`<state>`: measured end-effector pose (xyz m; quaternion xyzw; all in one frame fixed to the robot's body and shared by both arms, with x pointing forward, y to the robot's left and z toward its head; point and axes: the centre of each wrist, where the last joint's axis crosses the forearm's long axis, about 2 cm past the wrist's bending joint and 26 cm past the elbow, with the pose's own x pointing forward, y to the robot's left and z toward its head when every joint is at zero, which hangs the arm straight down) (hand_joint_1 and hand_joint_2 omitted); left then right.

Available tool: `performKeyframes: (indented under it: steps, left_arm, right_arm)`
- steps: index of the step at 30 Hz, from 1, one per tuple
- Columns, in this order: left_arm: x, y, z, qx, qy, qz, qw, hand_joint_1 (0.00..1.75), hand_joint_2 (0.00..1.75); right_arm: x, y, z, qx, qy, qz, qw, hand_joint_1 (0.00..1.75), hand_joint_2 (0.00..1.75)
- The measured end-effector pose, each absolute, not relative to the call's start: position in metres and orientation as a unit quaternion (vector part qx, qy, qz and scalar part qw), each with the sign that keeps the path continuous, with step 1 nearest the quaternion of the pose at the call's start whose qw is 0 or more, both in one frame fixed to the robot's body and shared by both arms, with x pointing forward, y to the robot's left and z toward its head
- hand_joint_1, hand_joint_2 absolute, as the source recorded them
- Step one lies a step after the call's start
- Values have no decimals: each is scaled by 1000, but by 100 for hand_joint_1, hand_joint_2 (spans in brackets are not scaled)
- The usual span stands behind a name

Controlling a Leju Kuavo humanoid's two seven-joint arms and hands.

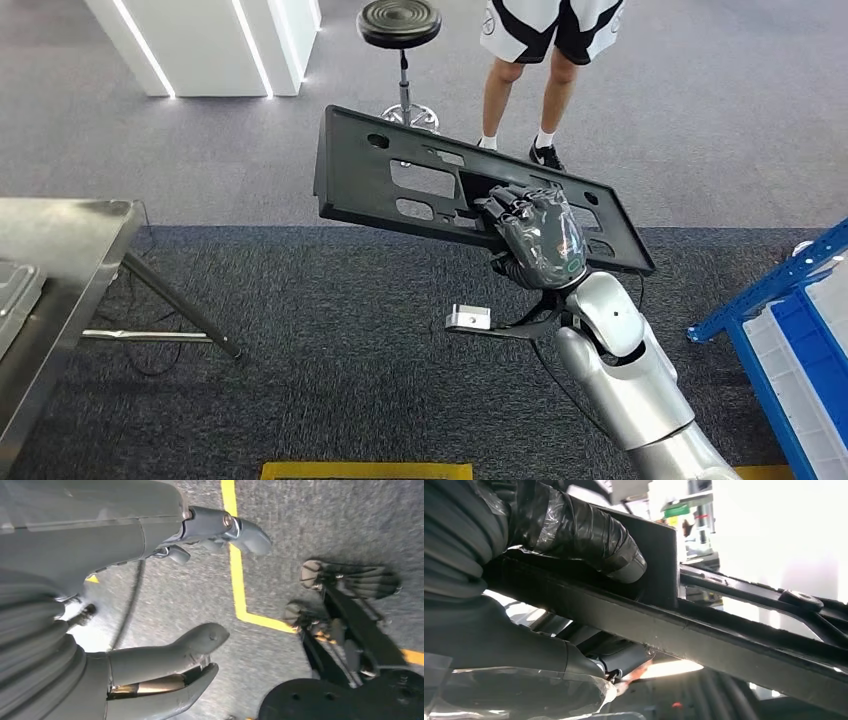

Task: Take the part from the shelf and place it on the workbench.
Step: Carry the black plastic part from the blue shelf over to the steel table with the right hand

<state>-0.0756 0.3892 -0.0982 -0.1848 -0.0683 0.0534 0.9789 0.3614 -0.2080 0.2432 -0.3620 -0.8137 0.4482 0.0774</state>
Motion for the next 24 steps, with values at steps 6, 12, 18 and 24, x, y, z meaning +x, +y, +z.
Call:
performKeyframes:
  steps: [6, 12, 18, 24]
  left_arm:
    - [-78, 387, -98, -187, -70, 50, 979, 0, 175]
    - [-85, 386, -98, -187, -63, 47, 979, 0, 175]
    - [-83, 384, -98, -189, -67, 42, 979, 0, 175]
    - [-85, 387, -98, -186, -66, 38, 980, 0, 175]
  right_arm:
    - [358, -211, 234, -360, -810, 454, 85, 175, 175]
    - [358, -213, 234, -363, -808, 456, 81, 175, 175]
    - [358, -214, 234, -367, -803, 463, 77, 175, 175]
    - [362, -214, 238, -370, -798, 469, 74, 175, 175]
